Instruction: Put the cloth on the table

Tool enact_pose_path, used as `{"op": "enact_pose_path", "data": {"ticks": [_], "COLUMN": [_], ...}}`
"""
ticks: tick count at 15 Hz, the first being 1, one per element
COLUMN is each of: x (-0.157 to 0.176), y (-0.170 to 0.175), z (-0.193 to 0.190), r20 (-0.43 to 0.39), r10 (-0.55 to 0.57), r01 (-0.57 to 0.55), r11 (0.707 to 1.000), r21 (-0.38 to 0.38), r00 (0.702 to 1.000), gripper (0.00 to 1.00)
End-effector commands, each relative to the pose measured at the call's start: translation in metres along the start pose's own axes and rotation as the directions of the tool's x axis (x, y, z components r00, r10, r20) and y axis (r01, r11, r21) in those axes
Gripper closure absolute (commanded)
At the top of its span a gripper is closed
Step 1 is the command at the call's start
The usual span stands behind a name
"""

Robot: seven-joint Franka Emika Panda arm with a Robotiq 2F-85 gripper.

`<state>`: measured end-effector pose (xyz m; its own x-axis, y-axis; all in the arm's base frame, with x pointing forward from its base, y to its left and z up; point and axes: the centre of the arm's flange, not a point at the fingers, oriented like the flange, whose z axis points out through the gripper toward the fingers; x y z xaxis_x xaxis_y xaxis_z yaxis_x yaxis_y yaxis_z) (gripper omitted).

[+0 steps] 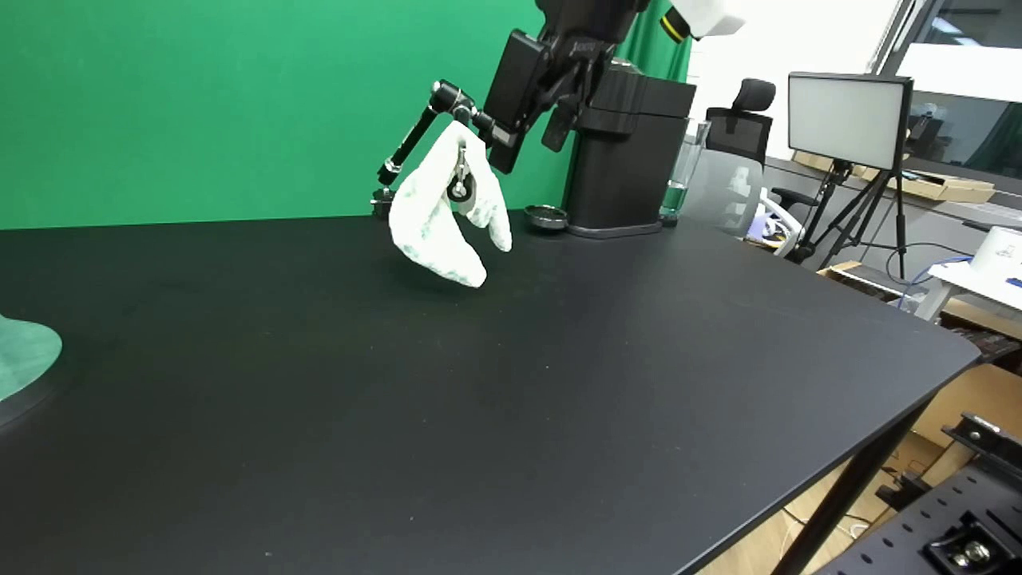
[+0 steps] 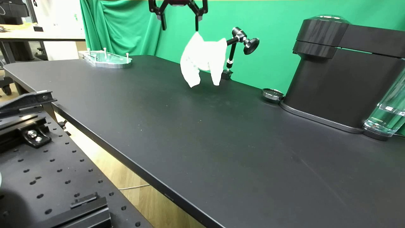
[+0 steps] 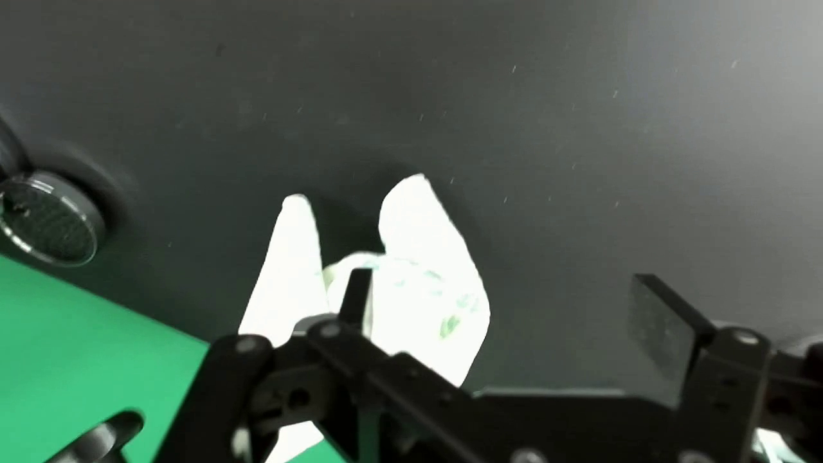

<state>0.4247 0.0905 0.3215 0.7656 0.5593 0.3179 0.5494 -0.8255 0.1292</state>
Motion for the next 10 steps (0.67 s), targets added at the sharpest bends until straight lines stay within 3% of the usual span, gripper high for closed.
{"op": "enact_pose_path", "data": {"ticks": [1,10], "x": [-0.0029,-0.0027], "y": [-0.0013,-0.0013], "z": [0.0061,0.0085], "r20": [0.042,0.068], "r10": [-0.004,-0.010], "r01": [0.003,0.008], "r11": [1.000,1.000], "r21": [0.019,0.030], "r00": [0.999,0.998], "gripper": [0.00,0.00]}}
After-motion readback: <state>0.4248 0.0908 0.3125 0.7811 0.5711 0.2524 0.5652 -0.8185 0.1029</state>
